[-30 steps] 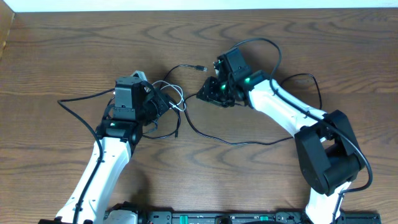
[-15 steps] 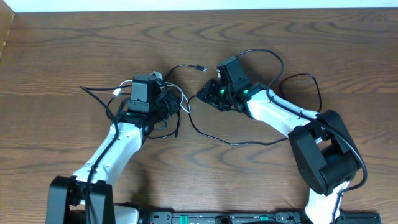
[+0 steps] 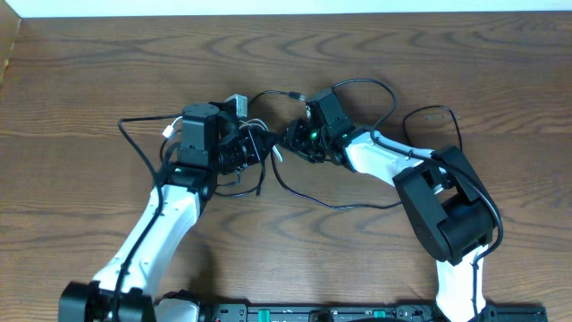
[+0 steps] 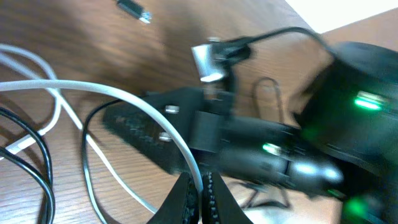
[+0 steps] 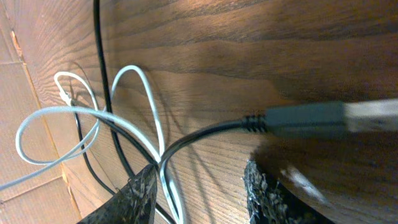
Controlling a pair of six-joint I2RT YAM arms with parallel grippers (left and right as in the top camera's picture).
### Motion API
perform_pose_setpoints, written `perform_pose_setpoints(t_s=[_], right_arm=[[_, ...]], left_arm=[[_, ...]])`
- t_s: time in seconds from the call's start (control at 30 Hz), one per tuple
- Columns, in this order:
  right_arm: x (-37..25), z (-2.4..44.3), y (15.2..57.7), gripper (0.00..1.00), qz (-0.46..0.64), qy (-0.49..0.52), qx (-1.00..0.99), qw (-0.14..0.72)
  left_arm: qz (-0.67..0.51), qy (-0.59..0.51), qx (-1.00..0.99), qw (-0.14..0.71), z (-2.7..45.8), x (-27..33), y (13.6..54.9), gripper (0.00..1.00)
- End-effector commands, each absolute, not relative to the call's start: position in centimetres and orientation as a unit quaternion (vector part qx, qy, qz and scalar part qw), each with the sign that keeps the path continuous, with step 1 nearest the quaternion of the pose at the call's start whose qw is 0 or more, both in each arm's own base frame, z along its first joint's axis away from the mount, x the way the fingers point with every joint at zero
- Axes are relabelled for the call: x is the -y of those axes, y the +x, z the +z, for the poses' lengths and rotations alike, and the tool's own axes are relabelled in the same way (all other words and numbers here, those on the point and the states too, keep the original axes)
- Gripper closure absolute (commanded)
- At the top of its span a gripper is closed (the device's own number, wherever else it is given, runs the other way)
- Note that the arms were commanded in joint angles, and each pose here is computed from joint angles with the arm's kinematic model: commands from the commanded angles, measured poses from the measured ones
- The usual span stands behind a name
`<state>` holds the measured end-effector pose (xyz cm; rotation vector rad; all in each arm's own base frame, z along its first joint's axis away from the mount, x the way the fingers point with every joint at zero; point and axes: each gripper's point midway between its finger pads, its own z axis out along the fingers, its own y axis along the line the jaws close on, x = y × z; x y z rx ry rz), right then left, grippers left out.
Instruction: Untangle cables
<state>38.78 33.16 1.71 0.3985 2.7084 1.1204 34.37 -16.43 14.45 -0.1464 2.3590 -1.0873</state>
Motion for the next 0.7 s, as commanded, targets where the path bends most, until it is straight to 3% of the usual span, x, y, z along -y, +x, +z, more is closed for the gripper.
perform_pose_setpoints(t_s=[0.0, 0.1, 0.2, 0.33, 0.67], right_arm=[[-32.8, -0.1, 38.5, 0.57, 0.358, 0.160, -0.916, 0.083], [-33.1, -0.6, 38.7, 0.57, 0.362, 0.161, -0.914, 0.085], [-33.4, -0.6, 39.5, 0.67, 0.370, 0.159, -0.910, 0.103], [-33.5, 0.7, 41.4, 0.98, 0.384, 0.137, -0.900, 0.154], [-33.9, 5.4, 40.8, 0.99, 0.388, -0.048, -0.894, 0.220]], left_arm=[[-0.427, -0.007, -0.858, 0.284, 17.0, 17.3, 33.7, 0.92], [-0.427, -0.007, -0.858, 0.285, 17.1, 17.3, 33.6, 0.92], [-0.420, -0.011, -0.861, 0.286, 16.9, 17.1, 33.6, 0.93], [-0.410, -0.011, -0.864, 0.291, 16.7, 16.8, 33.8, 0.93], [-0.308, -0.089, -0.897, 0.304, 13.8, 13.3, 35.2, 0.93]])
